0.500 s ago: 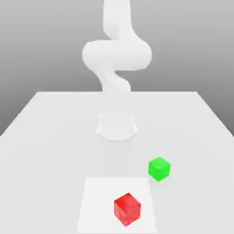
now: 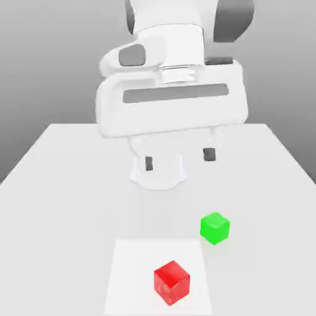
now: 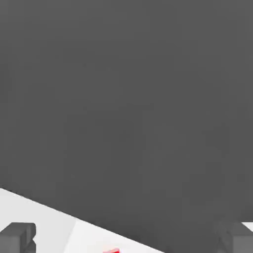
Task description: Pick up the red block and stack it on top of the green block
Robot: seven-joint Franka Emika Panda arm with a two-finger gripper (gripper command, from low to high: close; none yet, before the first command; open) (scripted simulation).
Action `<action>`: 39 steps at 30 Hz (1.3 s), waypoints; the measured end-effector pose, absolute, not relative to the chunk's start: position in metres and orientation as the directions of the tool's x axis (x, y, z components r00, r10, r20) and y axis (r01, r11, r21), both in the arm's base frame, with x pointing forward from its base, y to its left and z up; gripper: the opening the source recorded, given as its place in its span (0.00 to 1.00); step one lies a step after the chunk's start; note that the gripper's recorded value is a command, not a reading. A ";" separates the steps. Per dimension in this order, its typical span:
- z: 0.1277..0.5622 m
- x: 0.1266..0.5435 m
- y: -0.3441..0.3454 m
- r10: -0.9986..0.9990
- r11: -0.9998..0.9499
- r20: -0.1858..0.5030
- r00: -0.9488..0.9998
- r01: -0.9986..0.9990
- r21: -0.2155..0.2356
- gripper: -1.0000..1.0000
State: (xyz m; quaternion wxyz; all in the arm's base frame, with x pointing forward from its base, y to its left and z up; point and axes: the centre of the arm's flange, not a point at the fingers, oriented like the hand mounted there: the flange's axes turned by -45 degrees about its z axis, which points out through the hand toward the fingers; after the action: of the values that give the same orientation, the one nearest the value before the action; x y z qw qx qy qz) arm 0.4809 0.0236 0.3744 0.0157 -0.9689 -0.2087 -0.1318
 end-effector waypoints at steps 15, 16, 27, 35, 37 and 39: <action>0.150 0.450 0.027 0.591 -0.807 0.000 0.807 0.591 0.001 0.00; 0.150 0.450 0.027 0.591 -0.807 0.000 0.807 0.591 0.001 0.00; 0.208 0.444 0.033 0.617 -0.787 0.000 0.787 0.617 -0.003 0.00; 0.239 0.351 0.109 0.918 -0.396 0.009 0.396 0.918 -0.018 0.00; 0.243 0.325 0.121 0.961 -0.277 0.008 0.277 0.961 -0.015 0.00; 0.246 0.299 0.131 0.989 -0.151 0.005 0.151 0.989 -0.009 0.00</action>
State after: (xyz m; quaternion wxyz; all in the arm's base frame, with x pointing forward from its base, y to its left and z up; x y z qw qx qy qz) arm 0.2985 0.1312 0.2458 0.0052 -0.7585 -0.6516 0.0009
